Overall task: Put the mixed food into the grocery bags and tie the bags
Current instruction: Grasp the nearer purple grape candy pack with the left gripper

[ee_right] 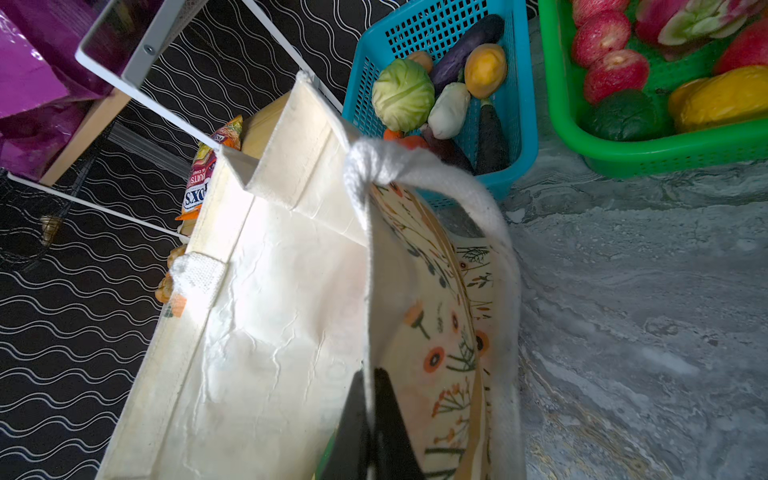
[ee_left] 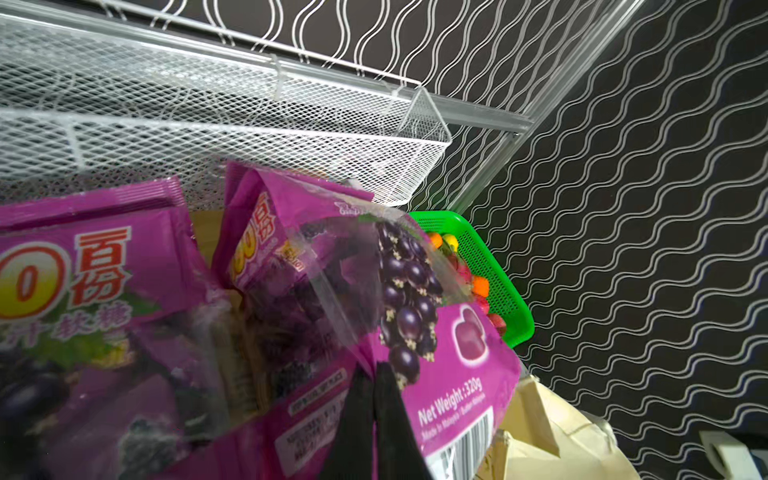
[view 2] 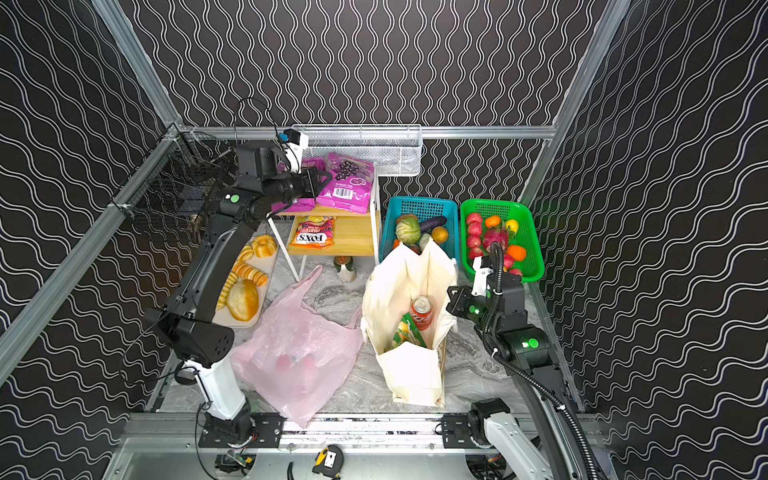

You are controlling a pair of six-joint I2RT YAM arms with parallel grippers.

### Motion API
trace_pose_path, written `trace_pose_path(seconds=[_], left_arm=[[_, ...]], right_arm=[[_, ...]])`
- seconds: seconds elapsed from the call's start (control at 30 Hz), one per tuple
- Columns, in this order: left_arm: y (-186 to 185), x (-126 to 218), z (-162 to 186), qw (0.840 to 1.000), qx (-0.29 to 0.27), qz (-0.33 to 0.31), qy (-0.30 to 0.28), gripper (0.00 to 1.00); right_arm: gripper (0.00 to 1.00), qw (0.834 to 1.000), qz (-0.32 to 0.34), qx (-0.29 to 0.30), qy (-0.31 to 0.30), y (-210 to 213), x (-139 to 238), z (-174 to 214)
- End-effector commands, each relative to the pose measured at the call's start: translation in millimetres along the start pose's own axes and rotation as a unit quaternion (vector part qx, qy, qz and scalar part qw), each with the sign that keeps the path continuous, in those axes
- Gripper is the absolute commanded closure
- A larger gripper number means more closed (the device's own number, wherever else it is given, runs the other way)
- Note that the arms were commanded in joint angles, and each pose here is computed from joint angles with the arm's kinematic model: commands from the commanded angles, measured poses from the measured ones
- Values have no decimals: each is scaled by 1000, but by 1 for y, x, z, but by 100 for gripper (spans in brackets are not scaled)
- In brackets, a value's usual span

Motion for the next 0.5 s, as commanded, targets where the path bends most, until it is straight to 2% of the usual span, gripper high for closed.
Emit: trace_pose_path(seconds=[0.0, 0.3, 0.47], left_arm=[[-6, 6, -14, 999, -18, 24, -38, 100], [-28, 27, -37, 987, 6, 126, -102, 100], [-37, 50, -50, 980, 19, 145, -132, 100]], right_arm=[[96, 1000, -6, 3, -3, 3, 0, -2], [96, 1000, -5, 5, -8, 2, 2, -2], [96, 1000, -9, 4, -9, 1, 2, -1]])
Point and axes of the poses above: each gripper's point midway between its finger pads, its own x axis back along the fingers, its own y axis along the line the jaws close on, z = x × y, the point moved 10 cm from there along x, back along the fingers, and after that the axes turned 14 degrees about -x, right-handed, at the moved point
